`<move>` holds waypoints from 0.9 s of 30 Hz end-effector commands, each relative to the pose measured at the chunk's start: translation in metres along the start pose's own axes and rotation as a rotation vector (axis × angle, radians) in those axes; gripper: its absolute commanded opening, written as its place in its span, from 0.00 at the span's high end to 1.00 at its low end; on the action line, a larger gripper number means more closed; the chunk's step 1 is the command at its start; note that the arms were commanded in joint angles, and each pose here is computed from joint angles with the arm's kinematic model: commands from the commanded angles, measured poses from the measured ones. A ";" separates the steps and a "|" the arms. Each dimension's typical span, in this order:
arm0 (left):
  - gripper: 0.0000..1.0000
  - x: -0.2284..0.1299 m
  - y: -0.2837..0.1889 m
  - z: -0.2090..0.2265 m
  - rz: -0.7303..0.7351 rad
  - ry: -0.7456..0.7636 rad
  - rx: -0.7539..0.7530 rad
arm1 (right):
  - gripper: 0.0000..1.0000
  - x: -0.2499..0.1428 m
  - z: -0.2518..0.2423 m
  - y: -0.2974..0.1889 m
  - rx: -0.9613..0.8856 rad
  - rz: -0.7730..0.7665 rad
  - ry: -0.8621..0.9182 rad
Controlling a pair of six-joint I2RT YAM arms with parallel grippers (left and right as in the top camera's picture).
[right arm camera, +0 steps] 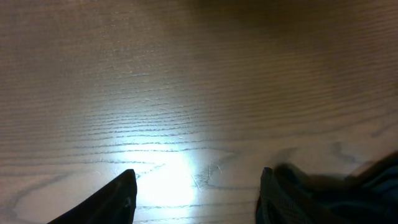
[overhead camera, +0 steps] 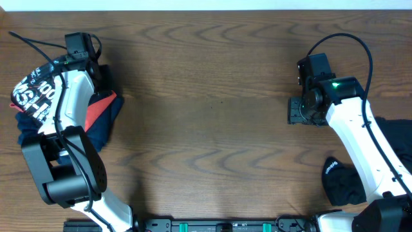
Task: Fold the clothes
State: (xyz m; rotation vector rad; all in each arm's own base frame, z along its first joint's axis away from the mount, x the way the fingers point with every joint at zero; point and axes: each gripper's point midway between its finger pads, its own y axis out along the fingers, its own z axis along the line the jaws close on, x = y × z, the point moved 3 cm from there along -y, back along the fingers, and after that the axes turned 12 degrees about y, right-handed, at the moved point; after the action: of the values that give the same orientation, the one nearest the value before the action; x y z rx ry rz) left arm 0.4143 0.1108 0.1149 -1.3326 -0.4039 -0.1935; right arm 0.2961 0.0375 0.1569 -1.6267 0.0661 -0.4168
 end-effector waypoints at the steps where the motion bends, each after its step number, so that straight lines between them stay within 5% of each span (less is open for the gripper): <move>1: 0.94 -0.003 -0.001 0.002 0.011 0.011 0.015 | 0.38 0.004 -0.001 -0.006 0.013 -0.019 0.004; 8: 0.94 -0.007 -0.042 -0.012 -0.004 0.045 -0.027 | 0.38 0.004 -0.001 -0.006 0.013 -0.019 0.004; 17: 0.94 -0.045 -0.061 -0.028 0.151 0.078 -0.052 | 0.38 0.004 -0.001 -0.006 0.013 -0.019 0.004; 18: 0.92 -0.046 -0.060 -0.028 0.159 0.079 -0.053 | 0.38 0.004 -0.001 -0.006 0.012 -0.018 0.004; 20: 0.44 -0.046 -0.059 -0.028 0.162 0.079 -0.053 | 0.37 0.004 -0.001 -0.006 0.012 -0.018 -0.003; 27: 0.39 -0.039 -0.070 -0.034 0.111 0.081 -0.081 | 0.20 0.004 0.000 -0.006 0.015 -0.019 -0.002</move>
State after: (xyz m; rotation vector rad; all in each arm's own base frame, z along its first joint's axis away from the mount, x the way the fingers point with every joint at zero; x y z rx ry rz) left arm 0.3575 0.0657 0.1493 -1.3955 -0.2344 -0.1442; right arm 0.2954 0.0375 0.1567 -1.6277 0.0667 -0.4123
